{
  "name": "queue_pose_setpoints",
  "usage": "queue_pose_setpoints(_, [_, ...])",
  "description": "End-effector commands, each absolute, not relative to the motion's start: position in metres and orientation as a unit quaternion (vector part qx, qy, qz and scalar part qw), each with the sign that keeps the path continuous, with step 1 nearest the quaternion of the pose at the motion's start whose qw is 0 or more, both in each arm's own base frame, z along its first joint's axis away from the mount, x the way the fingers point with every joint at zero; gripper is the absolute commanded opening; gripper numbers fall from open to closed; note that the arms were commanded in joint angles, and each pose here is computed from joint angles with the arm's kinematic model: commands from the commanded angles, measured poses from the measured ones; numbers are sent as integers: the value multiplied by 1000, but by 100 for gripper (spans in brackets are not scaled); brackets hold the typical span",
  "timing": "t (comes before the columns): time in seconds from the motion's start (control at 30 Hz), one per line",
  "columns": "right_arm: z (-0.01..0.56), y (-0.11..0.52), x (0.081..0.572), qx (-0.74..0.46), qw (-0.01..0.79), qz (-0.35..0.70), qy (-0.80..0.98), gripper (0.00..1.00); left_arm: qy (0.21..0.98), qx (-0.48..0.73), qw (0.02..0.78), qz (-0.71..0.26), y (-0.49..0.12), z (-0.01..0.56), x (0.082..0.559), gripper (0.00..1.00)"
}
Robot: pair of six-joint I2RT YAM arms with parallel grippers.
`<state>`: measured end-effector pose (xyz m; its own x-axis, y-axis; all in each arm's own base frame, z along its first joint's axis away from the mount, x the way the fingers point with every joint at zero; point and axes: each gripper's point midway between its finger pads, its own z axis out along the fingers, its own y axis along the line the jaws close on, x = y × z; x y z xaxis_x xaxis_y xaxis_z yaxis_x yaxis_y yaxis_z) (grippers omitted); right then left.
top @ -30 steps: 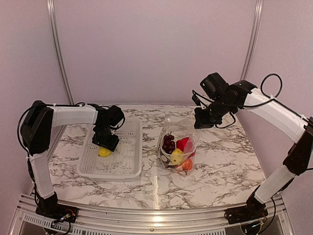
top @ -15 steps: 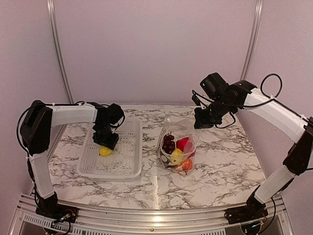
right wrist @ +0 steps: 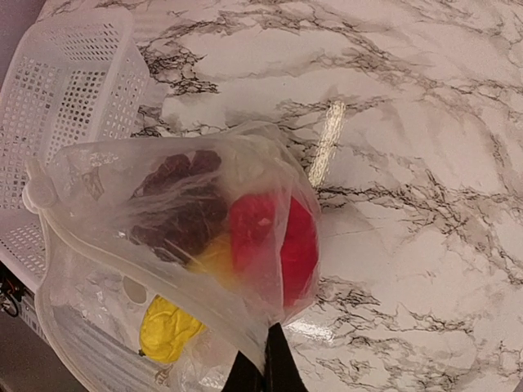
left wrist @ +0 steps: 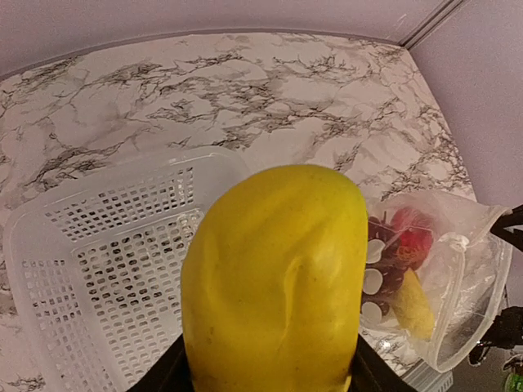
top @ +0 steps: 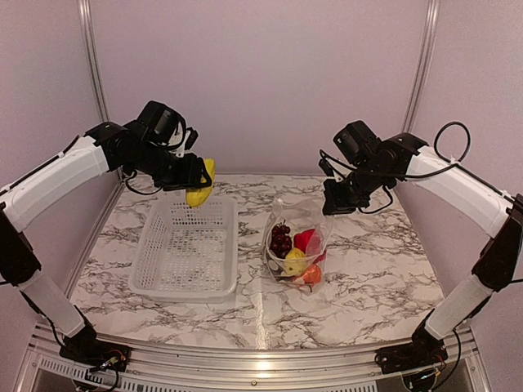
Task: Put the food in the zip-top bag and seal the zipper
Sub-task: Place the fake fruit in the zipper food storage bag.
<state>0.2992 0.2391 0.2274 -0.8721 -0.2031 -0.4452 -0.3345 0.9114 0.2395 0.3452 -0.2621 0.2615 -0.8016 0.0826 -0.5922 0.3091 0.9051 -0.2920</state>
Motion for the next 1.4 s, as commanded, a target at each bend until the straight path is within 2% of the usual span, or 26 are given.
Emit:
queue_pose_setpoints(0.0, [243,248,301,-149,218,172,949,0,888,105,314,-319,-303,309,324,43])
queue_pose_setpoints(0.17, [244,257,301,-151,211,194,946,0,844,121,324,-410,-347,334,302,42])
queue_pose_setpoints(0.33, [247,261,301,-148,209,205,944,0,827,172,270,-462,-393,331,269,40])
queue_pose_setpoints(0.63, [246,263,299,-146,206,213,944,0,815,151,174,-532,-433,320,239,38])
queue_pose_setpoints(0.9, [248,263,299,-146,209,216,943,0,832,99,41,-545,-457,288,221,37])
queue_pose_setpoints(1.23, [253,265,300,-149,215,220,940,0,856,51,-31,-514,-464,253,217,38])
queue_pose_setpoints(1.37, [256,264,299,-147,220,222,939,0,848,21,-41,-529,-474,252,225,43])
